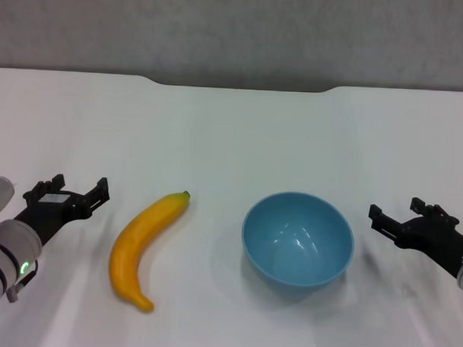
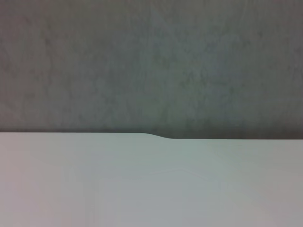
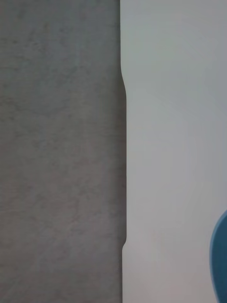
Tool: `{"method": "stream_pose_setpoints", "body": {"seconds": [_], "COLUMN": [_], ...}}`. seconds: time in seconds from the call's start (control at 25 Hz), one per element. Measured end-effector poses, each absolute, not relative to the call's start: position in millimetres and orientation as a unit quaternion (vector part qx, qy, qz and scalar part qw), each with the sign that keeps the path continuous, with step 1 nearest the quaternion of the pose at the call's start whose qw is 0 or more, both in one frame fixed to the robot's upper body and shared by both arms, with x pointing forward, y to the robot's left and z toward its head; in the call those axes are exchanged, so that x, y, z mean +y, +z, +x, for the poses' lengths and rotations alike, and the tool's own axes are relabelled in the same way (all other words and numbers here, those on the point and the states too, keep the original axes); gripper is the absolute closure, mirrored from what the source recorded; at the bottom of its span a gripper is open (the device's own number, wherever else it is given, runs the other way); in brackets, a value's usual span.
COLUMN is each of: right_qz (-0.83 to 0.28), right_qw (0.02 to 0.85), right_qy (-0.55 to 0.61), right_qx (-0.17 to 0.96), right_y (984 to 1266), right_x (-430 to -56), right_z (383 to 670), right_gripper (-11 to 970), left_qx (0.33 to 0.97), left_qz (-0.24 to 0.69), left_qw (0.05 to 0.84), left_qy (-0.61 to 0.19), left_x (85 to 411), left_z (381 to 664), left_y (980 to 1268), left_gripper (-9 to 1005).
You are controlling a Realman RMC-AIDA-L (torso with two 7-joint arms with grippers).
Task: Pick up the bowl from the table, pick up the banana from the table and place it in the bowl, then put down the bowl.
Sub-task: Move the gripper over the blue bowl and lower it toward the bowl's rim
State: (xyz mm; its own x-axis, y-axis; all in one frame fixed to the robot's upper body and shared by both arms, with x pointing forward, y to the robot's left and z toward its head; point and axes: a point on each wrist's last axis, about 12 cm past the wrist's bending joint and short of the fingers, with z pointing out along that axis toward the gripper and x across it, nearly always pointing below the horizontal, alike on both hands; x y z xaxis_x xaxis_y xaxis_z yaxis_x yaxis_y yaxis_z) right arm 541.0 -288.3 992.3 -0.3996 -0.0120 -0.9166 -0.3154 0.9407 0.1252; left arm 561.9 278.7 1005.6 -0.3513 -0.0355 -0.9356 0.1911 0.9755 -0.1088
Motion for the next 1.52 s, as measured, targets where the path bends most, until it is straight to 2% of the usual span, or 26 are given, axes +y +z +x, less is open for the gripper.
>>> {"method": "stream_pose_setpoints", "body": {"seconds": [0.72,1.2,1.52], "right_qz": [-0.116,-0.128,-0.128], "right_qw": [0.533,0.538,0.570], "right_qy": [0.140,0.150,0.163], "right_qx": [0.826,0.819,0.795], "right_y": [994,1000,1020], "right_x": [-281,-273,-270], "right_z": [548,554,564], "right_gripper": [53,52,52], "left_qx": [0.801,0.794,0.802], "left_qz": [0.028,0.048,0.054], "left_qw": [0.591,0.597,0.586], "left_qy": [-0.093,-0.102,-0.098], "left_x": [293,281,283], "left_z": [569,577,571], "left_y": [1016,1023,1017], "left_gripper": [135,134,134]}}
